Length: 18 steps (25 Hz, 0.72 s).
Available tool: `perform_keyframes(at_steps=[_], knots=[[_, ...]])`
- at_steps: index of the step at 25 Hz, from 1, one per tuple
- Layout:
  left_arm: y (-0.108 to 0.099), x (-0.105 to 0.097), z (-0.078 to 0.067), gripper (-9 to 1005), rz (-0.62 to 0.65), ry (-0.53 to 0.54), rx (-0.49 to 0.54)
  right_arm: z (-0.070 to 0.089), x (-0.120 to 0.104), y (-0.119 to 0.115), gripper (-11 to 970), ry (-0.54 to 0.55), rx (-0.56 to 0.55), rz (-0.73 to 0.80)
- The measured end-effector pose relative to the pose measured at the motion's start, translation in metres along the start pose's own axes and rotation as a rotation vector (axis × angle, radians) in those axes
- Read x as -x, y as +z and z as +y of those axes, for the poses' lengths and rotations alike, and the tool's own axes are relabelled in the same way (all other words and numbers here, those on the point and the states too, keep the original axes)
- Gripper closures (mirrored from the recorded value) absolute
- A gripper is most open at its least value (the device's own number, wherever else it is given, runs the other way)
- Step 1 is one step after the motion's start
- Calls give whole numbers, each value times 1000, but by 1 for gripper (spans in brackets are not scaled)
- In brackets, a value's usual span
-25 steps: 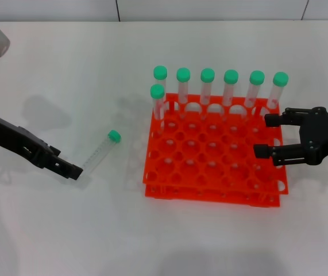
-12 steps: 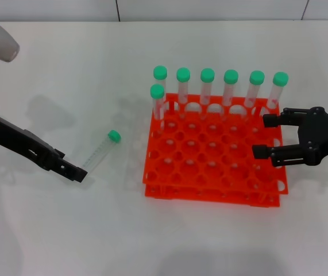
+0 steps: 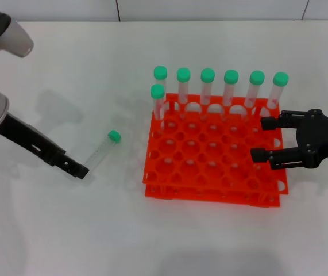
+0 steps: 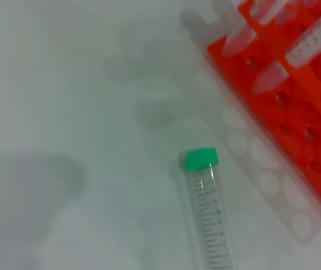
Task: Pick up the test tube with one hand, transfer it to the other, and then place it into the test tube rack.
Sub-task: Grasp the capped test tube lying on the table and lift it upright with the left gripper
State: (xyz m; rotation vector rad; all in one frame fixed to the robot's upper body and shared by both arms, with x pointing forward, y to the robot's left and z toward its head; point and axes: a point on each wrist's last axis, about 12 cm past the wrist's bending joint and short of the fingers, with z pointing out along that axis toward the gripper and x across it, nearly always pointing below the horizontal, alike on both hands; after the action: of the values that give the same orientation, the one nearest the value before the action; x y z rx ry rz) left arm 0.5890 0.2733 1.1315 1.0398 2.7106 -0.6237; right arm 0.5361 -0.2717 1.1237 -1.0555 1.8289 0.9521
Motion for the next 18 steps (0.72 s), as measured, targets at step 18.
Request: perform_keyframes(at_steps=[18], knots=[[22,19,-13,346,89,46,22,1,-3,-1,115,8,0,2]])
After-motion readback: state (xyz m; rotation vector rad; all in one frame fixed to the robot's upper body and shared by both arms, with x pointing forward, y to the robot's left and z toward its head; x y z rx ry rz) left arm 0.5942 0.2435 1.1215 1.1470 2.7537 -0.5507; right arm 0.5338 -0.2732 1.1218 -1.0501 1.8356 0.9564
